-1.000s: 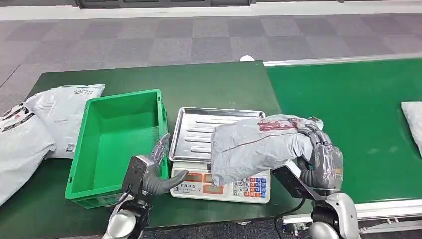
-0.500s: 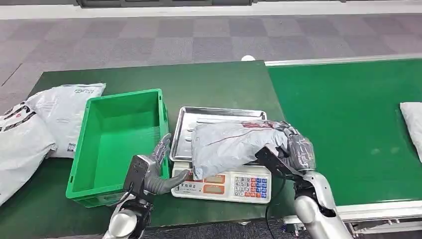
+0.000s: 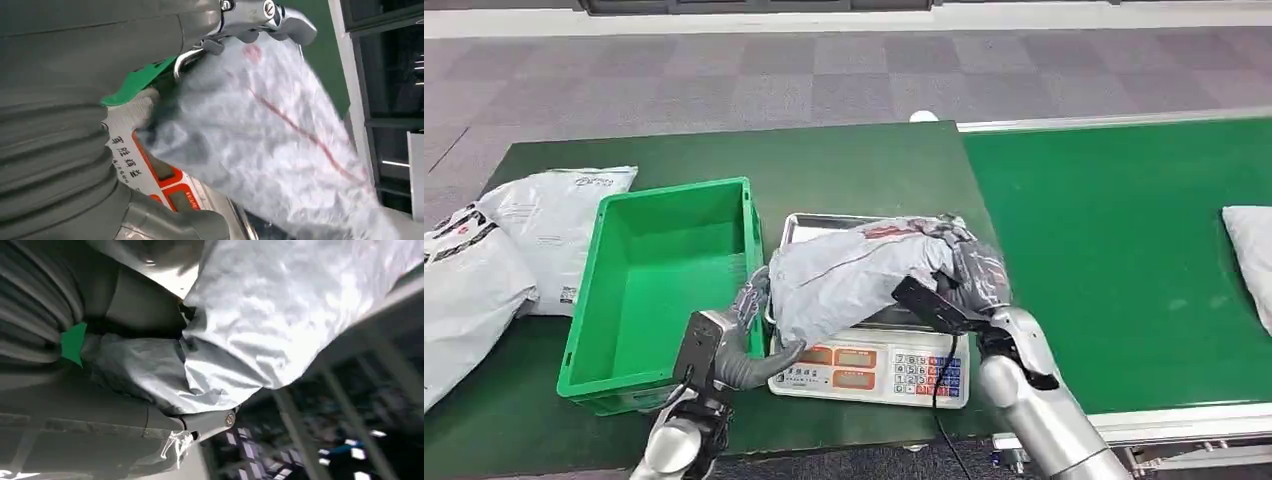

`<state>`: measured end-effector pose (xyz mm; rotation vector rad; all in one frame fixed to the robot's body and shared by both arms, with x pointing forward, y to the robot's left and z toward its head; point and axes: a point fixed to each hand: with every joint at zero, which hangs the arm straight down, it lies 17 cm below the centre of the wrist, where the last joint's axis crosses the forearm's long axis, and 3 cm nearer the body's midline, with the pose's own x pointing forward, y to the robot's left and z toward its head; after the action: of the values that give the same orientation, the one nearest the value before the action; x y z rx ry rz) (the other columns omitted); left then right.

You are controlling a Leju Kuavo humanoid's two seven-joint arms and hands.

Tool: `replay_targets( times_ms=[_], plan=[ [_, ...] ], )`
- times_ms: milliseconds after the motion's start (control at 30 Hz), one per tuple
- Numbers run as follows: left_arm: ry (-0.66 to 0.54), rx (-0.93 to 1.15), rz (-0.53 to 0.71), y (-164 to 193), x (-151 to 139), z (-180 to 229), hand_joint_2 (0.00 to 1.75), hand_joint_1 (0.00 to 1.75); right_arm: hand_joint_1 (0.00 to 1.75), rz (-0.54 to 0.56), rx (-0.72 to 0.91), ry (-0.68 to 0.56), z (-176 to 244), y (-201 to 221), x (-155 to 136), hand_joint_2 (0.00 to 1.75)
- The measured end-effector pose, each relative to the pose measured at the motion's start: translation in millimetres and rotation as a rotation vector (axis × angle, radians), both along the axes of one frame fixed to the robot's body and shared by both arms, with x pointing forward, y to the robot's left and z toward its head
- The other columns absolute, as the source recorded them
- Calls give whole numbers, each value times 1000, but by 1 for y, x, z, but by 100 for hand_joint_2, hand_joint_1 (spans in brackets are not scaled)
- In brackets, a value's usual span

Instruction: Moved the parcel from conveyor to table for the left to box.

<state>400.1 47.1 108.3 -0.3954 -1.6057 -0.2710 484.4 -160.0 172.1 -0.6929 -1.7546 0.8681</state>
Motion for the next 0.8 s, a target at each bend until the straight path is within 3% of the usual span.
replay_targets(
  times_ms=[200,800],
  plan=[
    [-16,-7,27,5,6,1,175,0,0,118,16,-63,25,45,-12,175],
    [-23,-4,44,8,9,4,175,0,0,123,64,-81,33,47,-15,175]
  ],
)
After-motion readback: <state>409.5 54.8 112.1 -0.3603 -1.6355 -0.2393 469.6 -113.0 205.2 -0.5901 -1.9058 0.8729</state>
